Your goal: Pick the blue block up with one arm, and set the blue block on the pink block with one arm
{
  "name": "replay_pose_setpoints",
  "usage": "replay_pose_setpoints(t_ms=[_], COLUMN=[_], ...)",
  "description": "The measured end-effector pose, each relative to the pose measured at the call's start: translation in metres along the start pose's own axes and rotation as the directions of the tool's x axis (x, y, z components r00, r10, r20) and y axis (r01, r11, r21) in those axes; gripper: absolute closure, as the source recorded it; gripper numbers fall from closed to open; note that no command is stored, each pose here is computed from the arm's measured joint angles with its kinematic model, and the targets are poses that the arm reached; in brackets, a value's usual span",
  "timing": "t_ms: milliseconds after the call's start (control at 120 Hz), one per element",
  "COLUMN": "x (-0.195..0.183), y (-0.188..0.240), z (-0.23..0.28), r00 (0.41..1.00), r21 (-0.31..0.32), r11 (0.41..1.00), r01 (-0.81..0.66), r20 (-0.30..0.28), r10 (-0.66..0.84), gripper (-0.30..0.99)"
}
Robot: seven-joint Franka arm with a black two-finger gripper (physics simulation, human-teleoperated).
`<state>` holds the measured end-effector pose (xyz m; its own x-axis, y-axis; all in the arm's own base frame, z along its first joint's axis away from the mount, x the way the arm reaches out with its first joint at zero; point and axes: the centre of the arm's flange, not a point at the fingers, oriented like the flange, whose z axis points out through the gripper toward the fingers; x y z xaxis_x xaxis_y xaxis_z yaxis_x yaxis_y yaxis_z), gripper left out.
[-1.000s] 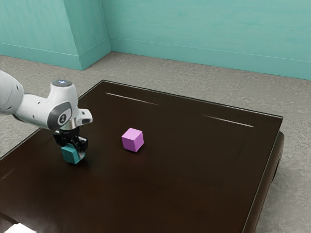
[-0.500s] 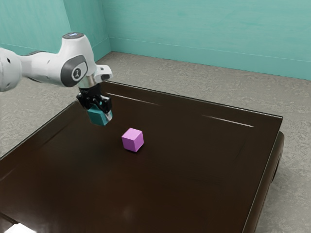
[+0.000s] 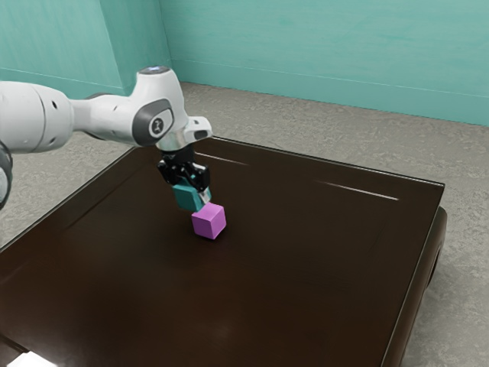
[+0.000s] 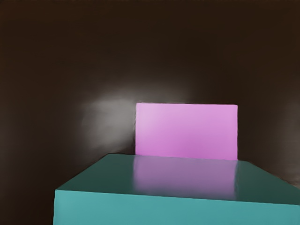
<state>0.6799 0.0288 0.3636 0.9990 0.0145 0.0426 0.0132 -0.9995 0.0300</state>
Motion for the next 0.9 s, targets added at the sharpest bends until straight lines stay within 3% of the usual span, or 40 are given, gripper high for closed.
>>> replay_pose_setpoints(t_ms=[283,350,442,650,783,900], x=[0.015,0.02,0.022,0.022,0.012,-0.01], y=[0.002,0.017,0.029,0.03,0.026,0.005], z=[0.017,0.02,0.023,0.02,-0.021,-0.088], r00=[1.0,1.0,0.999,0.997,0.996,0.998], r21=[-0.001,-0.002,-0.011,-0.019,0.008,0.038], r11=[1.0,1.0,0.998,0.997,0.996,0.997], r01=[-0.007,-0.031,-0.054,-0.074,-0.089,-0.067], r20=[0.004,0.001,0.002,0.005,0.004,0.012], r10=[0.007,0.031,0.054,0.075,0.089,0.067], gripper=[0.48,0.43,0.25,0.11,0.06,0.03])
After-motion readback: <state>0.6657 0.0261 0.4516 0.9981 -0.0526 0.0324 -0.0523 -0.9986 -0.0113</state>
